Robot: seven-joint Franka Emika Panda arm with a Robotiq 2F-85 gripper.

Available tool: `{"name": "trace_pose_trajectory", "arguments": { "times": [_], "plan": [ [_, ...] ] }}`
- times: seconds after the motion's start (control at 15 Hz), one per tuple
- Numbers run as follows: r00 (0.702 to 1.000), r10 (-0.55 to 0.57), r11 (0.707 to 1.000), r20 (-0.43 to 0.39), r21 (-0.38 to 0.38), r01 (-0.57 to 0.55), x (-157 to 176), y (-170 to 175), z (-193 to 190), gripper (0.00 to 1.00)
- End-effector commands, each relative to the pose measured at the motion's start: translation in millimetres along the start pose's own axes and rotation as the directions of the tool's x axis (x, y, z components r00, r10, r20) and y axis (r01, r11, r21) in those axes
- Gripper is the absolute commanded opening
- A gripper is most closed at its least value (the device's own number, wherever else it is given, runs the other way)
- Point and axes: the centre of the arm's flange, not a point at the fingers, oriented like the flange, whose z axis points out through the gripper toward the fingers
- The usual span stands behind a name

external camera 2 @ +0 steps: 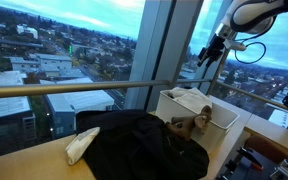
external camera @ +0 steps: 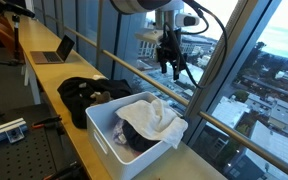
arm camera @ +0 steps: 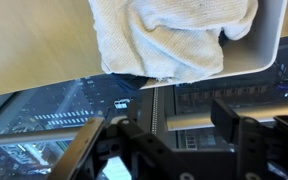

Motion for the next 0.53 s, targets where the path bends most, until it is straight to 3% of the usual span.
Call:
{"name": "trace_pose_trajectory", "arguments": {
  "times": [0.0, 0.47],
  "plan": [
    [0.999, -0.032, 0.999, -0.005, 0.008, 0.032, 7, -16, -15, 1.00],
    [0.994, -0.091, 0.995, 0.067, 0.055, 0.088, -37, -97, 11, 1.00]
  ]
}}
